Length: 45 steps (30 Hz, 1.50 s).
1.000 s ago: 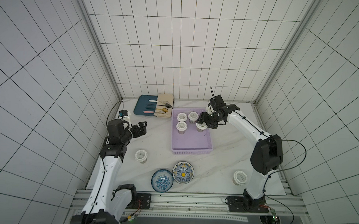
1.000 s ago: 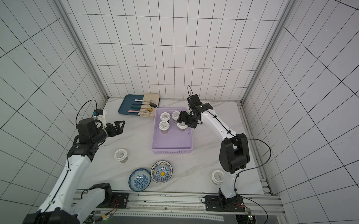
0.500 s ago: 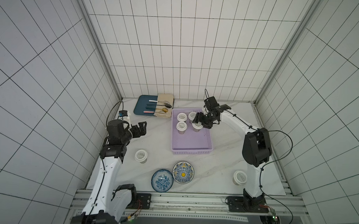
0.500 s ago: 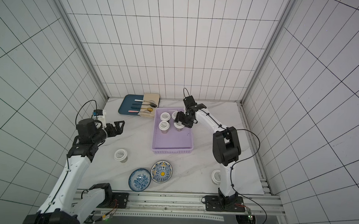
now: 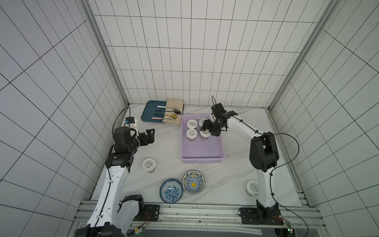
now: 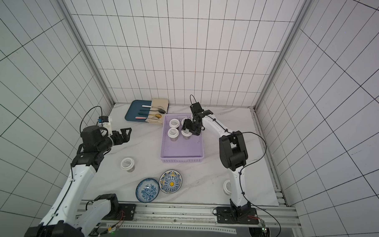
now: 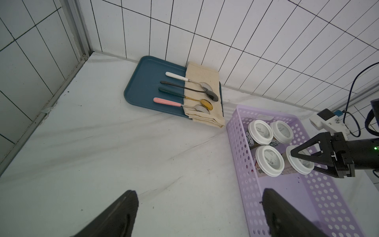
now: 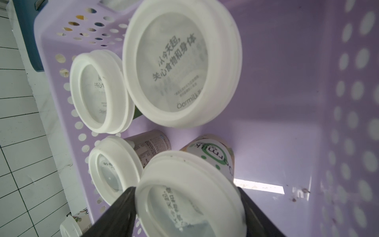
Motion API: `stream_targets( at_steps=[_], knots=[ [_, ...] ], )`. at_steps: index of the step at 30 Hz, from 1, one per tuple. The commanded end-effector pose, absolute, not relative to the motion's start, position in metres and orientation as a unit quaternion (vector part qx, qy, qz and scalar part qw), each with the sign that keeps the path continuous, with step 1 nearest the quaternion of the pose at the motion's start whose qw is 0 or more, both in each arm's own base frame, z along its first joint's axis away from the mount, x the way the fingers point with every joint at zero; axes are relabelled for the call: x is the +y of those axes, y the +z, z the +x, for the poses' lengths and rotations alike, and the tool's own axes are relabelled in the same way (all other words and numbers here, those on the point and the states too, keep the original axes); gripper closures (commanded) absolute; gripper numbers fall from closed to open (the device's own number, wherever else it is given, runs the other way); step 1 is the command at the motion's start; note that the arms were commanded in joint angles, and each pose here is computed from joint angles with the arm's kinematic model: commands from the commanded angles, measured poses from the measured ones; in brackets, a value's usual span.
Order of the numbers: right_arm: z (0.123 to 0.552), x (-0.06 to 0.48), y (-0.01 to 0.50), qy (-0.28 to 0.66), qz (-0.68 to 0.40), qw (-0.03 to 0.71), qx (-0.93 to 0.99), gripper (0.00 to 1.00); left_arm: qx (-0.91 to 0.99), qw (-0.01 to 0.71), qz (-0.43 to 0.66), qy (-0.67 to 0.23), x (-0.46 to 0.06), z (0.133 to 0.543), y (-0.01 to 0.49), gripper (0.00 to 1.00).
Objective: Put the yogurt in the basket
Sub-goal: Place the yogurt in the basket.
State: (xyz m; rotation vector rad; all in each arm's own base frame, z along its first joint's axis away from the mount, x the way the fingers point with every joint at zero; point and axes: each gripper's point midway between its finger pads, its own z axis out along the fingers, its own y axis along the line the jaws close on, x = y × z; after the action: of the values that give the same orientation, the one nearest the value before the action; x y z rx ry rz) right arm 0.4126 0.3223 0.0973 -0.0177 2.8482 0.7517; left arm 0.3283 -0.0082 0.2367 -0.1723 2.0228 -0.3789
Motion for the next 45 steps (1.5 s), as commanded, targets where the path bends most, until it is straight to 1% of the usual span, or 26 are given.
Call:
stream_targets(
  at_steps=[1, 14, 22, 30, 33, 38, 45],
  knots=[
    [0.416, 0.330, 0.098, 0.253, -0.011, 0.103, 0.962, 0.28, 0.834, 0.527, -0.070, -0.148, -0.004, 0.329, 0.244, 0.02],
    [0.409, 0.329, 0.079, 0.248, -0.008, 0.089, 0.965, 0.28, 0.834, 0.527, -0.068, -0.151, -0.006, 0.329, 0.243, 0.02],
    [0.402, 0.326, 0.069, 0.240, -0.011, 0.082, 0.967, 0.24, 0.832, 0.530, -0.066, -0.151, -0.006, 0.328, 0.244, 0.02],
    [0.399, 0.327, 0.072, 0.240, -0.015, 0.084, 0.967, 0.17, 0.832, 0.529, -0.067, -0.154, -0.007, 0.328, 0.244, 0.02],
    [0.399, 0.327, 0.081, 0.243, -0.016, 0.089, 0.966, 0.12, 0.832, 0.530, -0.066, -0.151, -0.006, 0.328, 0.245, 0.02],
    [0.397, 0.323, 0.101, 0.246, -0.022, 0.105, 0.963, 0.01, 0.831, 0.530, -0.065, -0.152, -0.007, 0.328, 0.245, 0.02],
    [0.387, 0.313, 0.128, 0.245, -0.029, 0.126, 0.961, 0.01, 0.831, 0.530, -0.061, -0.154, -0.009, 0.327, 0.246, 0.02]
  ],
)
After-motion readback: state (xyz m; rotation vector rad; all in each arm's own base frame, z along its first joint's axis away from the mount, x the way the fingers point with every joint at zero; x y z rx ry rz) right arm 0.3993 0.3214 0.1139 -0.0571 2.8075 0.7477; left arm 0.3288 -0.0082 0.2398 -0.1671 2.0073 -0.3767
